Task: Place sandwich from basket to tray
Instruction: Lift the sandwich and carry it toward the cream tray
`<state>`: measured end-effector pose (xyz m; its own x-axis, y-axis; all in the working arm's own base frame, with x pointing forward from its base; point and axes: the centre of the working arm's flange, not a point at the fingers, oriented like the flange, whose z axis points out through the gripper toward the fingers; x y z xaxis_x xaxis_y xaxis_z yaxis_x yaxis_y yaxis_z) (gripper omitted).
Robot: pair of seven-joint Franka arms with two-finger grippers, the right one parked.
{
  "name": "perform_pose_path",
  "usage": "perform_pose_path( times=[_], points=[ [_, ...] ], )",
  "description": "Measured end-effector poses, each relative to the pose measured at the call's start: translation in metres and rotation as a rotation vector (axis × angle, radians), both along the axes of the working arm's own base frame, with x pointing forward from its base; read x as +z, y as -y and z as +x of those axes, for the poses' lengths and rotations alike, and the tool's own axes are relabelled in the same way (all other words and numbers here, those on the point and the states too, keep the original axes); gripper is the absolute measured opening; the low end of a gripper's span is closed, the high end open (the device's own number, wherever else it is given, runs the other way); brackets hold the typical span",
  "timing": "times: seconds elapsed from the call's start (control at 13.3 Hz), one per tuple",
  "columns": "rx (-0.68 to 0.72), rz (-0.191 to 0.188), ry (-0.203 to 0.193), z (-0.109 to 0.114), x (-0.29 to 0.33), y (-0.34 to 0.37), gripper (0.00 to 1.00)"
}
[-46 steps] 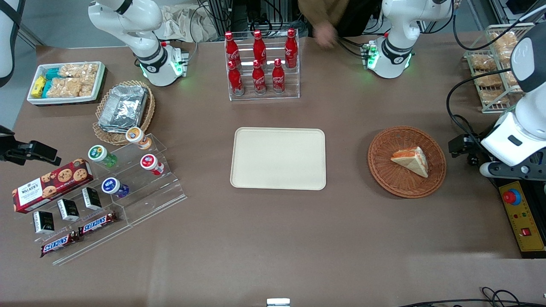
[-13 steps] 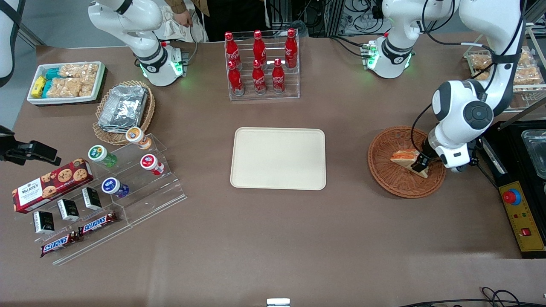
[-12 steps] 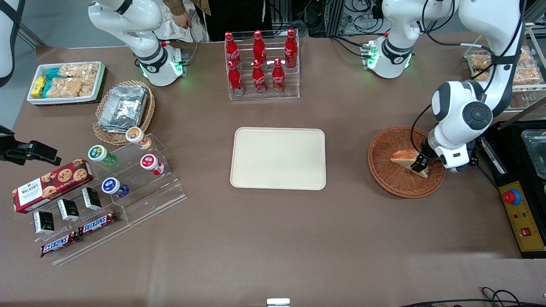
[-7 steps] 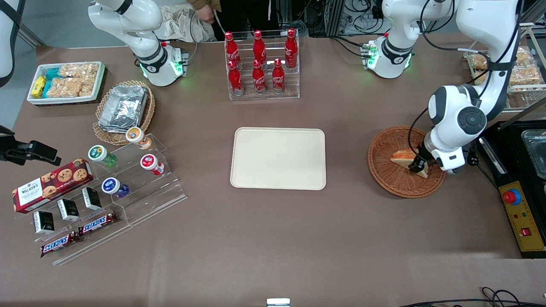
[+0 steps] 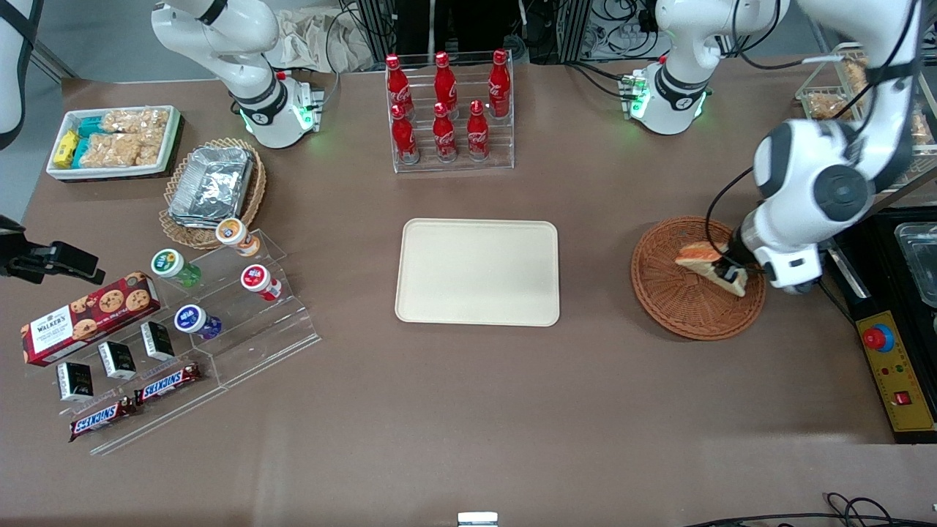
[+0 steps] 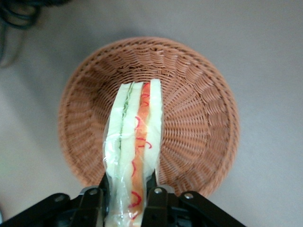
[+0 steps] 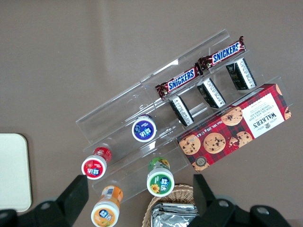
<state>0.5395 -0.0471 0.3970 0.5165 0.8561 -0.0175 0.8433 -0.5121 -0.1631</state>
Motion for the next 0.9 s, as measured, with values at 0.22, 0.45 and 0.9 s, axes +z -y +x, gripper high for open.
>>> perform_pose_path(
  times=[0.22, 0.45, 0.9],
  points=[
    [-0.046, 0.000, -0.008, 0.022, 0.108, 0.016, 0.25],
    [-0.167, -0.040, -0.023, 0.036, 0.164, 0.040, 0.19],
    [-0.637, -0.095, -0.151, 0.026, 0.107, 0.185, 0.19]
  ],
)
